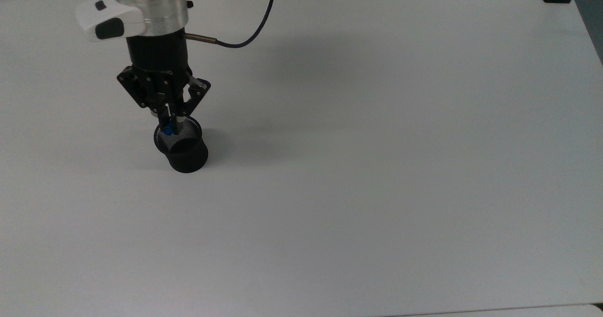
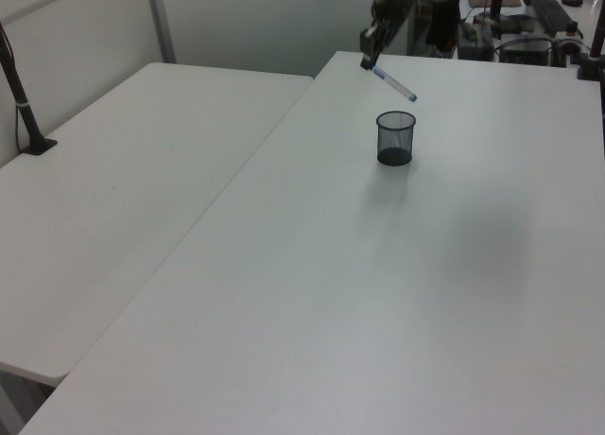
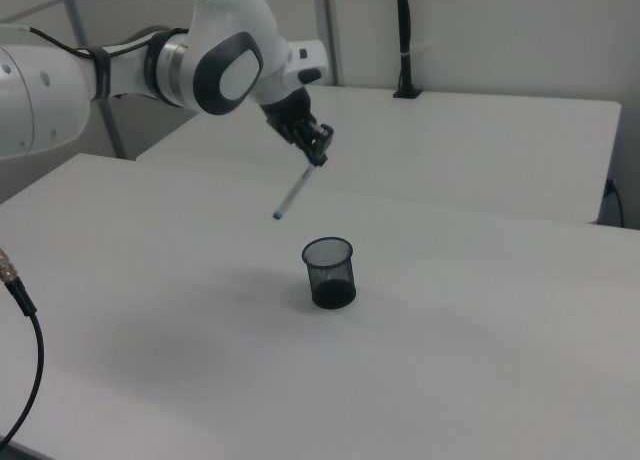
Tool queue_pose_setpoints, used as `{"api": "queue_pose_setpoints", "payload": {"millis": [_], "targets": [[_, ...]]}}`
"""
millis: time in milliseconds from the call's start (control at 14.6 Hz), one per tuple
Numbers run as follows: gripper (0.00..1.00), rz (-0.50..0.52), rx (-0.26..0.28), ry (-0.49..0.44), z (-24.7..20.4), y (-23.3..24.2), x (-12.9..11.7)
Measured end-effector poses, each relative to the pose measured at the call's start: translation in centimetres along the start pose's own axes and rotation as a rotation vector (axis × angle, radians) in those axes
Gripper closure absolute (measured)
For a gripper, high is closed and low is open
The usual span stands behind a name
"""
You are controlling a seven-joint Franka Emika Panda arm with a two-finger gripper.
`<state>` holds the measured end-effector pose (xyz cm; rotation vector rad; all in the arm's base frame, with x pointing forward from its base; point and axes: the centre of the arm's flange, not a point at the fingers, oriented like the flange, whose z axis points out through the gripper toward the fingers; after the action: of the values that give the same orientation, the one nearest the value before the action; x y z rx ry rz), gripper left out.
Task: Insert the marker
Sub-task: 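Carry the marker over the black mesh cup, tilting it upright, then lower the marker into the cup and open the gripper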
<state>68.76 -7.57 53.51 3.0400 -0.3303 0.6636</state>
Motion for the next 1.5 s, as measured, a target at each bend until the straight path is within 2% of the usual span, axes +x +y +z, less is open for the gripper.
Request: {"api": "queue_pose_setpoints", "payload": {"millis": [137, 410, 752, 1025, 1230, 1299, 1367, 1504], "targets": [[0.83, 0.018, -0.003, 0.116, 0.0, 1.4, 0.8], [0.83, 0.049, -0.022, 0.279, 2.0, 4.5, 0.1], [0.83, 0.004, -0.041, 0.294, 6.6, 5.6, -3.9], [0.83, -0.023, -0.028, 0.32, 10.0, 3.9, -8.3], [0.83, -0.027, -0.027, 0.328, 10.8, 3.7, -9.4], [0.79, -0.027, -0.028, 0.327, 10.9, 3.8, -9.6], [0.7, -0.026, -0.028, 0.326, 10.8, 3.8, -9.6], [0.42, -0.026, -0.027, 0.327, 10.7, 3.8, -9.6]]}}
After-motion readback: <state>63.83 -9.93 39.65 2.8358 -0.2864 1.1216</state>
